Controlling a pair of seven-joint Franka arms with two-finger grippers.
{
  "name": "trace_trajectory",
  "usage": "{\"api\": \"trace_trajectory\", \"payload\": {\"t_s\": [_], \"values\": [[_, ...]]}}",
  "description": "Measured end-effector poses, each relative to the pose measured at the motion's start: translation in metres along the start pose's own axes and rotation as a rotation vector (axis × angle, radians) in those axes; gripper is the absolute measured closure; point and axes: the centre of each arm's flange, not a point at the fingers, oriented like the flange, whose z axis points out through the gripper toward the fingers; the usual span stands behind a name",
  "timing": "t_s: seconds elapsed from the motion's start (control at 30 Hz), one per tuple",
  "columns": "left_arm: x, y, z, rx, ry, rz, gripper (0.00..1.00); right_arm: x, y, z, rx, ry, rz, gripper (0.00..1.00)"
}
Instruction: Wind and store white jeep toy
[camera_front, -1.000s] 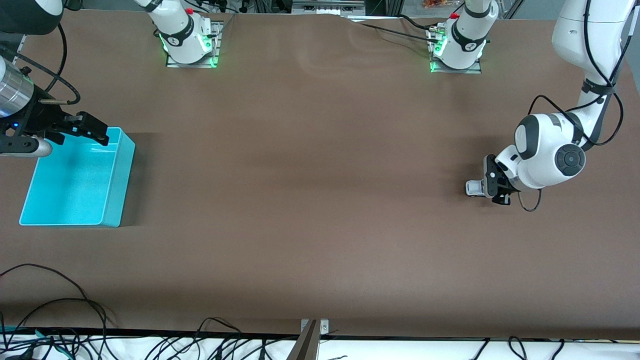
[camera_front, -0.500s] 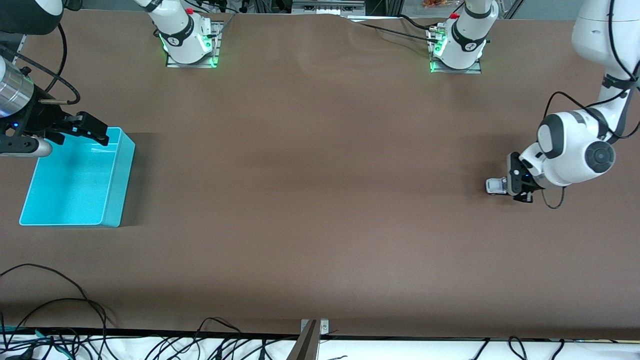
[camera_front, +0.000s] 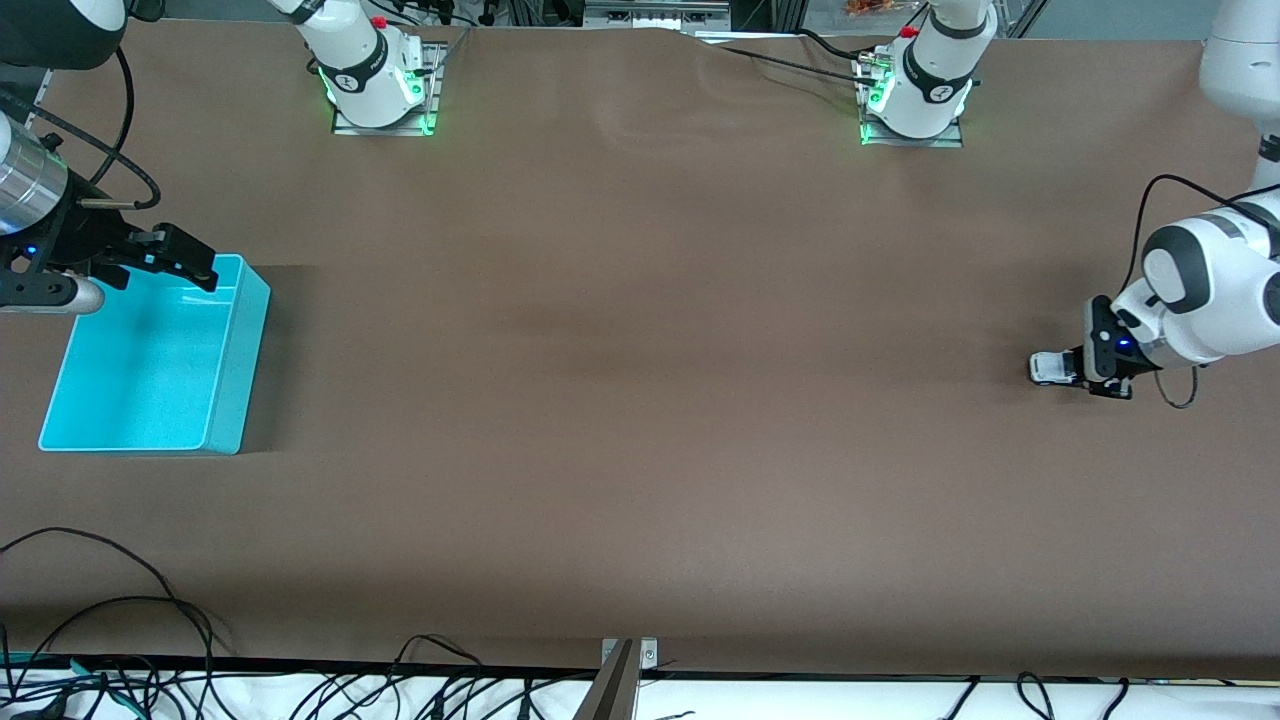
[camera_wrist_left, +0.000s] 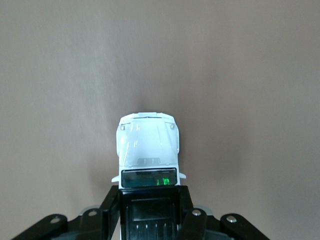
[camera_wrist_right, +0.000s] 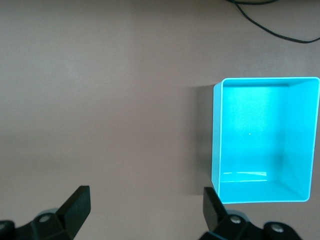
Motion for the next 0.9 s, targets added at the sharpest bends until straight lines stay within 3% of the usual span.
{"api": "trace_trajectory", "payload": {"t_s": [0.5, 0.9], "values": [[-0.069, 0.021, -0.001, 0.024, -0.004, -0.003, 0.49, 0.0, 0.0, 0.0, 0.0, 0.0, 0.0, 0.0], [-0.077, 0.02, -0.002, 0.016, 0.003, -0.008, 0.48, 0.0, 0.0, 0.0, 0.0, 0.0, 0.0, 0.0]]}}
